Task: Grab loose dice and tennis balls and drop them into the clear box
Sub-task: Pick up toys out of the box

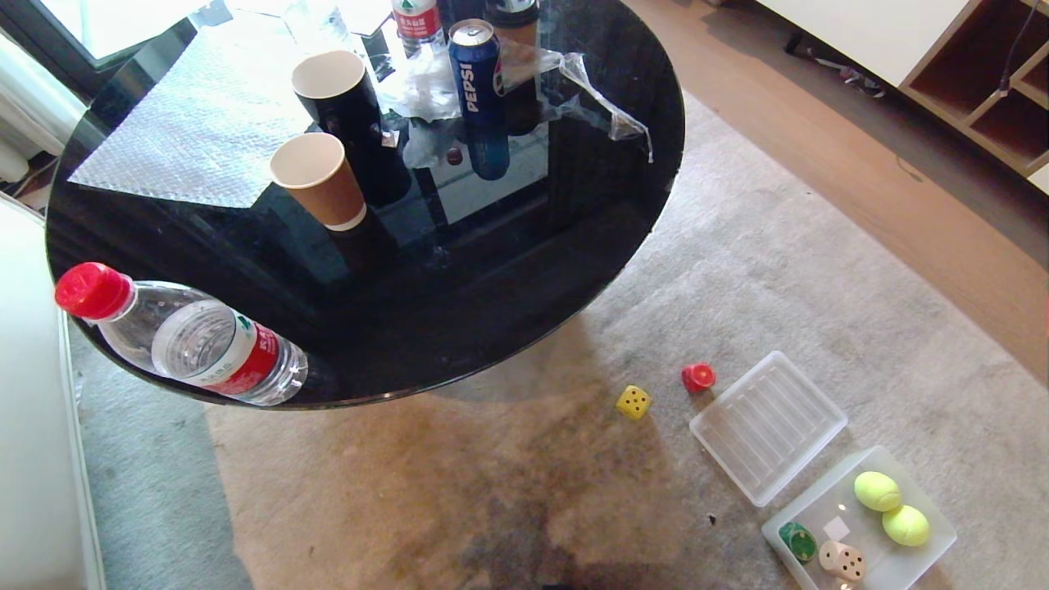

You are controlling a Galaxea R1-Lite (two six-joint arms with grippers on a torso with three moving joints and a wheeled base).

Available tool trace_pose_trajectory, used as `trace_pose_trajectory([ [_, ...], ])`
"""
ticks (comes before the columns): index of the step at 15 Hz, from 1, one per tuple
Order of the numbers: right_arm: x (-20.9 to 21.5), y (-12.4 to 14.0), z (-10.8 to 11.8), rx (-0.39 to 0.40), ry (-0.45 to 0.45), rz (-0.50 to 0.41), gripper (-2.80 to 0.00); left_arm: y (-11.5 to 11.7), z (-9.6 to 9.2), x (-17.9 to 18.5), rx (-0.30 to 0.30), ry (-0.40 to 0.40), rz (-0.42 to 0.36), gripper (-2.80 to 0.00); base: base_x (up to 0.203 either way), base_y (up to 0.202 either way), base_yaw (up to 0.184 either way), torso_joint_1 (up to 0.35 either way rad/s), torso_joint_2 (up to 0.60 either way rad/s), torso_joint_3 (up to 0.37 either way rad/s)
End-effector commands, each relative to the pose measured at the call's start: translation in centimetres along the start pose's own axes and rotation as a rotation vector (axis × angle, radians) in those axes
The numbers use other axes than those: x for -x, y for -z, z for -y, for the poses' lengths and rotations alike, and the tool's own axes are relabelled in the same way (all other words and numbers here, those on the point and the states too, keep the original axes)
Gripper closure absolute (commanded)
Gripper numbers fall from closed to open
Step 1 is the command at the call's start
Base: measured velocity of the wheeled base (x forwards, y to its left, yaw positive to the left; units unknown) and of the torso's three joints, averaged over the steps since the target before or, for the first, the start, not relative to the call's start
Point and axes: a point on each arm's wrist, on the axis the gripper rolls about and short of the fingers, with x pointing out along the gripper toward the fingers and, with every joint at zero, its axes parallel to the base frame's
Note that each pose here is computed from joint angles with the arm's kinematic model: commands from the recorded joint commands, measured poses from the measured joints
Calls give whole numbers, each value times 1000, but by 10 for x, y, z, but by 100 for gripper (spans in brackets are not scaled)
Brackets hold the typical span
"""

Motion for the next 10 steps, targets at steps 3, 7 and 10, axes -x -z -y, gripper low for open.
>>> trace_pose_trajectory([
  [3, 0, 0, 0, 1, -1, 0, 0, 0, 0, 0, 1, 0, -2, 0, 0, 0, 0, 0, 0, 0],
  [7, 0, 0, 0, 1, -1, 0, 0, 0, 0, 0, 1, 0, -2, 0, 0, 0, 0, 0, 0, 0],
  [10, 0, 0, 0, 1, -1, 0, 0, 0, 0, 0, 1, 0, -1, 0, 0, 0, 0, 0, 0, 0],
])
